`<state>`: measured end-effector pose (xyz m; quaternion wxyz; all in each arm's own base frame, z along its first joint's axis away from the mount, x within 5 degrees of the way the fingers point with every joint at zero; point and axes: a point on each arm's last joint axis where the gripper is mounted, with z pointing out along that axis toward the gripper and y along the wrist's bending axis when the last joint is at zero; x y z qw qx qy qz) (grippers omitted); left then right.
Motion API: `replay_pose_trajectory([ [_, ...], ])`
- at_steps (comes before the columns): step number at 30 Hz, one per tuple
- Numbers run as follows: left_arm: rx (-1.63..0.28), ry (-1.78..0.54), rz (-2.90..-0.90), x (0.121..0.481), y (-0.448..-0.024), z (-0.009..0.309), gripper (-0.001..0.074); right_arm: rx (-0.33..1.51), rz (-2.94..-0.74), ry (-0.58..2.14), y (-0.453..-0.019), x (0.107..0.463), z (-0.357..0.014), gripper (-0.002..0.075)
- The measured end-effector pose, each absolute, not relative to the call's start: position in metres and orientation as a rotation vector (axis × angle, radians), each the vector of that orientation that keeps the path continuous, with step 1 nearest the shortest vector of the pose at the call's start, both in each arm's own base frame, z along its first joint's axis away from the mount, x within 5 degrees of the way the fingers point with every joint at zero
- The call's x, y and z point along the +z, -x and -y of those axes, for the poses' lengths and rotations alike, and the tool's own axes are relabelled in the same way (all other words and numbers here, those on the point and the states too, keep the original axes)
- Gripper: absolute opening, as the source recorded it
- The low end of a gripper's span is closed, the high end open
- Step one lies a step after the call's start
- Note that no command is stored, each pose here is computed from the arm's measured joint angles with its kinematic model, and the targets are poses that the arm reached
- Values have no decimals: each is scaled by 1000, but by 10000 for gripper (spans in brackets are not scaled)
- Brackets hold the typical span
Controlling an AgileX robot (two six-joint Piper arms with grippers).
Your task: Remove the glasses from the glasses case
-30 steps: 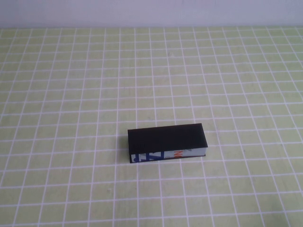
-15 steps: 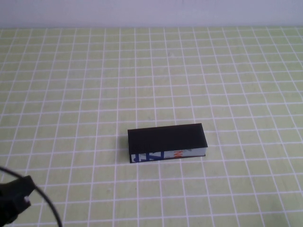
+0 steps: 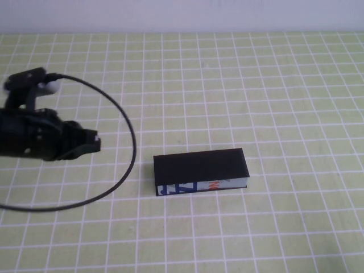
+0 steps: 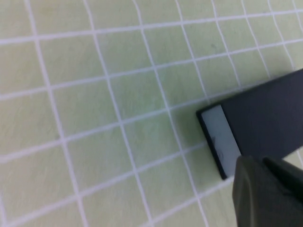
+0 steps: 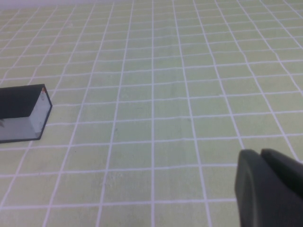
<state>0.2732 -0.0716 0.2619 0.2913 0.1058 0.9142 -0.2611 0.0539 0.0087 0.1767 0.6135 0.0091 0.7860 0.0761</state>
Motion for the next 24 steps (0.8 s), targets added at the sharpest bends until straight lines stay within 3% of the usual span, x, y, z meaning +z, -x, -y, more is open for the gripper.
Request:
replay_pose_trajectory([
  [11,-823,-536,-2510,196,-380,148,-4,175,-1812,-21,-54,177,-9,-18],
  [24,-894,-652,-2552,180,-392,166,-4,173,-1810,-20,-54,177,-9,-18],
])
